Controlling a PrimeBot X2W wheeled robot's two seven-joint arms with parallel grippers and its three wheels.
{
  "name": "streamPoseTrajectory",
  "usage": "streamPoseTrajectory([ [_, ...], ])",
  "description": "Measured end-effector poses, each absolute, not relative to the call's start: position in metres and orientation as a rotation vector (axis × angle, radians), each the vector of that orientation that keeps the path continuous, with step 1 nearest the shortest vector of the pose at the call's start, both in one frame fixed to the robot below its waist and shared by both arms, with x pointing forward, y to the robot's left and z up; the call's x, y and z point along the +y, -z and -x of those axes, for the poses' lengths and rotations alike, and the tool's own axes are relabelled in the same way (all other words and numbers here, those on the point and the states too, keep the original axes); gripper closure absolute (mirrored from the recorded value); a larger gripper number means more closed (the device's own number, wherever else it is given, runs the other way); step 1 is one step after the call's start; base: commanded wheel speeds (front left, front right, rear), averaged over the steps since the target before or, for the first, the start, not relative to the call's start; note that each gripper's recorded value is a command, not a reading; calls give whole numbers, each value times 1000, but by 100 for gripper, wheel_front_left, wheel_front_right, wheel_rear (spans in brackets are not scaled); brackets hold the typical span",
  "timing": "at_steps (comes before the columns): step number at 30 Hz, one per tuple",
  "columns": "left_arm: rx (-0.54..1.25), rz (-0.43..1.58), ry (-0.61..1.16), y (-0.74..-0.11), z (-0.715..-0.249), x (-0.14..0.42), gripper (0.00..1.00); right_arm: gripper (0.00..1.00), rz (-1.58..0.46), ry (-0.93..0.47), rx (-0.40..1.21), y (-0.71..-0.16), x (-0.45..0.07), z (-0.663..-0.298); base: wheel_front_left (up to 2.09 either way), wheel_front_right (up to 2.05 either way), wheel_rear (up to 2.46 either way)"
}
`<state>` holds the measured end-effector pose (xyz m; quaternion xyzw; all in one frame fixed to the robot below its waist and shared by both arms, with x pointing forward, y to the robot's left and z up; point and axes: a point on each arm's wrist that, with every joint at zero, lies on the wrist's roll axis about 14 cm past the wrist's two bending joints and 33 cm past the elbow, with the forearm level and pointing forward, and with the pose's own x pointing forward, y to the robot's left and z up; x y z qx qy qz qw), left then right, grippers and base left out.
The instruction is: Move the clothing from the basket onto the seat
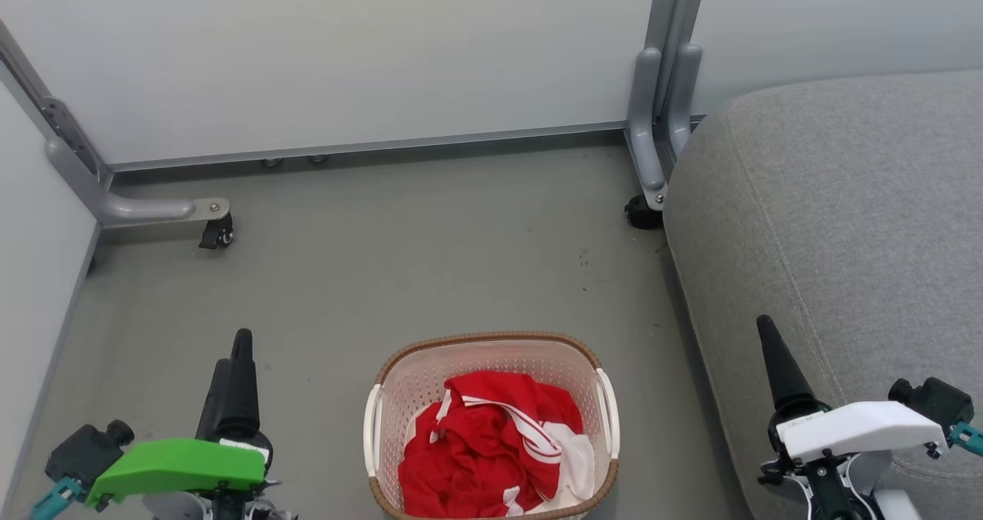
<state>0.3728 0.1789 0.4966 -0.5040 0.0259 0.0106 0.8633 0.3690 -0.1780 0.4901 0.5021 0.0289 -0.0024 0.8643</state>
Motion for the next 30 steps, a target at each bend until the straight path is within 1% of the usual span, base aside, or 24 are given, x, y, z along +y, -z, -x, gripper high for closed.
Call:
streamPoseTrajectory([
  [11, 55, 854, 1, -500, -370, 166, 0, 0, -833, -60, 50, -497, -161, -365, 0, 0, 0],
  [28, 19, 614, 40, -509, -366, 152, 0, 0, -606, -119, 8, -507, -148, -360, 0, 0, 0],
  [29, 5, 555, 46, -512, -366, 150, 0, 0, -555, -135, -9, -511, -144, -360, 0, 0, 0],
  [30, 5, 555, 46, -512, -366, 150, 0, 0, -555, -135, -9, -511, -144, -360, 0, 0, 0],
])
